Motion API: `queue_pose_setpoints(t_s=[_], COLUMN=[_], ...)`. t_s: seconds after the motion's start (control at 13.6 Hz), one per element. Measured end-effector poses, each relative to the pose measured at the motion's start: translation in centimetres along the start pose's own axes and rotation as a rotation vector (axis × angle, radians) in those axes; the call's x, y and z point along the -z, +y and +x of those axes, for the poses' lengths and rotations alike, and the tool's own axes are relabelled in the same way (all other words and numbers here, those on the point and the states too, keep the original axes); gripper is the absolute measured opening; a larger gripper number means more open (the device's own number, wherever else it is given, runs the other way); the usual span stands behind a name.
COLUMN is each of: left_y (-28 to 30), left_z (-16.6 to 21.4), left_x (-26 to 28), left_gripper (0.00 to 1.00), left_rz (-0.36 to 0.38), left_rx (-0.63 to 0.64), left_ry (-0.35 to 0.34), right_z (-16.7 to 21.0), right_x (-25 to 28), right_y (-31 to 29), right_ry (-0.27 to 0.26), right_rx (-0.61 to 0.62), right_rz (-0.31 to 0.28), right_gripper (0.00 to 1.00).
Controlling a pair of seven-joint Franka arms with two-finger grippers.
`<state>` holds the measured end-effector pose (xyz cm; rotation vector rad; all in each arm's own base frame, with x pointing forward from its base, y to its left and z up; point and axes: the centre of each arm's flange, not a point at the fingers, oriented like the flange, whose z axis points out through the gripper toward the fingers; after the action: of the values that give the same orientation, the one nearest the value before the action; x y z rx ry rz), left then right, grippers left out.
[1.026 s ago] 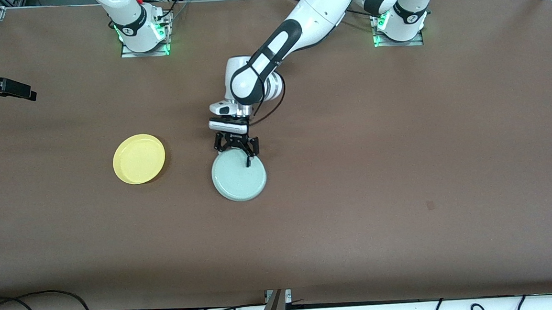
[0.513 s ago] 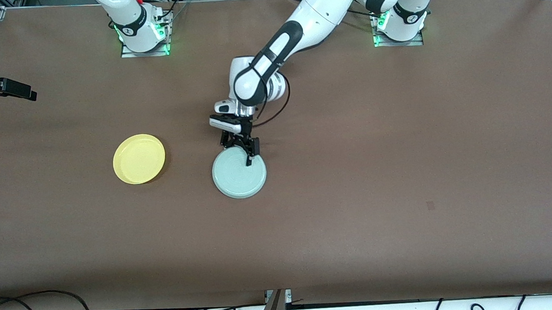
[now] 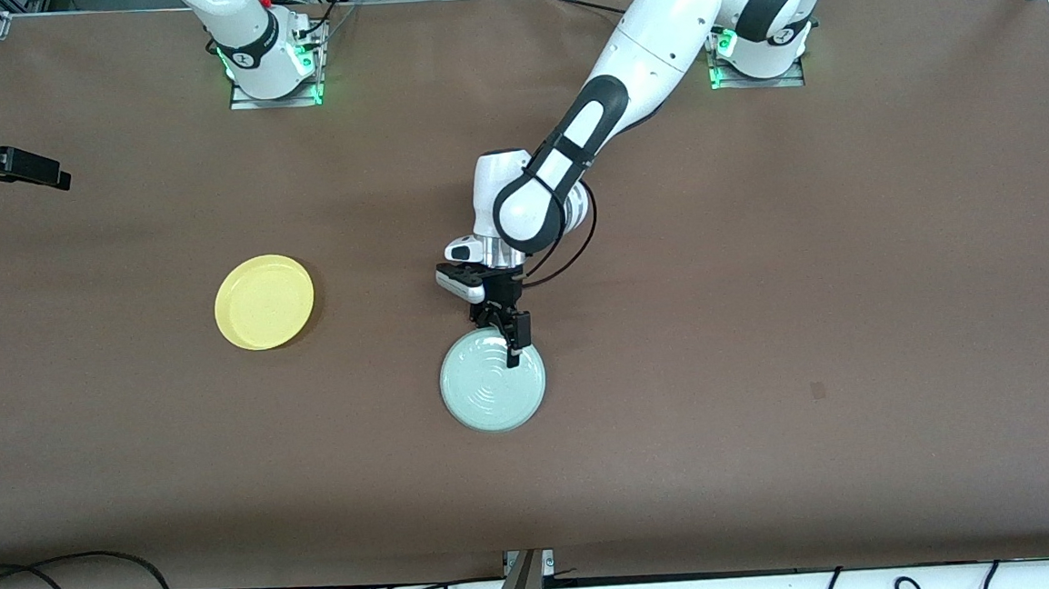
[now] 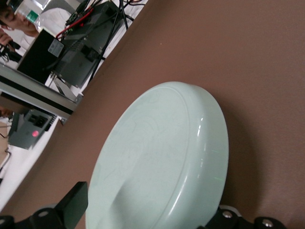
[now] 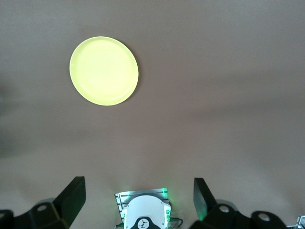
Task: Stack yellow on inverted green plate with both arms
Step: 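Lower the inverted green plate onto the table and open the left gripper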
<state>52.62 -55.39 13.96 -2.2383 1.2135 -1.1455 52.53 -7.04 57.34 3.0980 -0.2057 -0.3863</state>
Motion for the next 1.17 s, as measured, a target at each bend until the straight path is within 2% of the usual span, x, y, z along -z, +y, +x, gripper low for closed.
queue_pose_setpoints(t_s=[0.37, 0.59, 0.73, 1.03, 1.17], left_y=[-1.0, -3.7, -3.8, 0.4, 3.0], left_z=[3.0, 4.0, 3.3, -0.4, -1.7], left_x=[3.3, 6.6, 8.6, 11.6, 12.6], left_gripper=[1.00, 1.00, 1.00, 1.00, 1.00], left_rz=[-0.089, -0.103, -0.115, -0.164, -0.125], left_rx=[0.060, 0.002, -0.053, -0.164, -0.227], left_ry=[0.012, 0.021, 0.013, -0.043, -0.094], right_z=[0.0, 0.0, 0.0, 0.0, 0.0], right_x=[0.0, 0.0, 0.0, 0.0, 0.0], right_y=[0.1, 0.1, 0.1, 0.1, 0.1], right_ry=[-0.003, -0.004, -0.004, -0.004, -0.004], right_rx=[-0.002, -0.002, -0.002, -0.002, -0.002], right_rz=[0.000, 0.001, 0.001, 0.001, 0.001], right_gripper=[1.00, 1.00, 1.00, 1.00, 1.00])
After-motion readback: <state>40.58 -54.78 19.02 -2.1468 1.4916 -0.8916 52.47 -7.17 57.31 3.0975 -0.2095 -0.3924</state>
